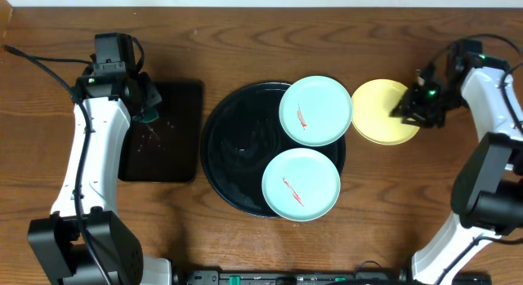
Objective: Clean dirty plates on tray and stack at the side
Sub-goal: 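Release the yellow plate and move the right gripper to a green plate, then grasp the lower green plate rim and drag it to the tray center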
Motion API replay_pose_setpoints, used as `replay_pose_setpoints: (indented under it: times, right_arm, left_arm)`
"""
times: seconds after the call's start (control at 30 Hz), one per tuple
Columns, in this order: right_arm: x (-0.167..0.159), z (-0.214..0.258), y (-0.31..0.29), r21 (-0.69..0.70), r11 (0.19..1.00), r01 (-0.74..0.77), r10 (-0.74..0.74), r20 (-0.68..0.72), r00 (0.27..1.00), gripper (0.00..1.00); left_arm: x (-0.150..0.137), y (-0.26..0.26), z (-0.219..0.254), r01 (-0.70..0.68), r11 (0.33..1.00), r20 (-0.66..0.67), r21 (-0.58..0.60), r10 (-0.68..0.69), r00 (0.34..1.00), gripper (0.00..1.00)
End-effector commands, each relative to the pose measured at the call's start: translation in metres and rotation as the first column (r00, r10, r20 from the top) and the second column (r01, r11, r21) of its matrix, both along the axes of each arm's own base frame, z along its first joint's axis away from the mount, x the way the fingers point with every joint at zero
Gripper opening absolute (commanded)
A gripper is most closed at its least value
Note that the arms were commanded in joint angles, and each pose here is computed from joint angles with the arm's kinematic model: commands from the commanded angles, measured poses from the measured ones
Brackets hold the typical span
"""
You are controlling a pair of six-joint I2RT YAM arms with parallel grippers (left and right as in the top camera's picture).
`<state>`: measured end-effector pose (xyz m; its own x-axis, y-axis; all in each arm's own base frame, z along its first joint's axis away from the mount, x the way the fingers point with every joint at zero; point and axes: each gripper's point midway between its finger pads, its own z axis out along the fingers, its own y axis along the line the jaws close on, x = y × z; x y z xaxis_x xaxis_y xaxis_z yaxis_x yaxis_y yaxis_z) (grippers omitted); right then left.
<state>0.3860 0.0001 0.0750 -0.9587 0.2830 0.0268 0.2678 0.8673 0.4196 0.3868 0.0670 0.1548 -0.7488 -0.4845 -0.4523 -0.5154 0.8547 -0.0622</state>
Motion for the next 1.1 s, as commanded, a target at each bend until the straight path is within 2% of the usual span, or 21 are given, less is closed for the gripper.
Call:
replay_pose_setpoints:
  times: [0.0,0.17,0.33,0.53,0.8,1.07]
  right_arm:
    - [-0.013,0.013,0.061,0.047,0.971,-0.233,0.232,0.038,0.972,0.35]
    - [-0.05,-0.003,0.08,-0.136,0.905,-0.404,0.388,-0.128,0.913,0.39]
    - [-0.075,0.0,0.118,-0.09,0.79,-0.607,0.595,-0.131,0.793,0.36]
    - [-0.085,-0.003,0.154,-0.101,0.679,-0.727,0.722,-0.09,0.686,0.41]
    - [-0.103,-0.026,0.169,-0.097,0.633,-0.768,0.762,-0.101,0.64,0.41]
    - [-0.095,-0.042,0.162,-0.164,0.659,-0.734,0.727,-0.11,0.678,0.39]
  left_arm:
    - [-0.002,0.001,-0.002,-0.016,1.0,-0.004,-0.002,0.016,1.0,0.08]
    - [-0.003,0.001,-0.003,-0.016,1.0,-0.008,-0.002,0.016,1.0,0.07]
    - [-0.003,0.001,-0.003,-0.016,1.0,-0.008,-0.002,0.016,1.0,0.07]
    - [-0.006,0.001,-0.004,-0.016,1.0,-0.02,-0.003,0.016,1.0,0.08]
    - [-0.006,0.001,-0.004,-0.016,1.0,-0.022,-0.004,0.016,1.0,0.08]
    - [-0.007,0.001,-0.005,-0.016,1.0,-0.024,-0.004,0.016,1.0,0.07]
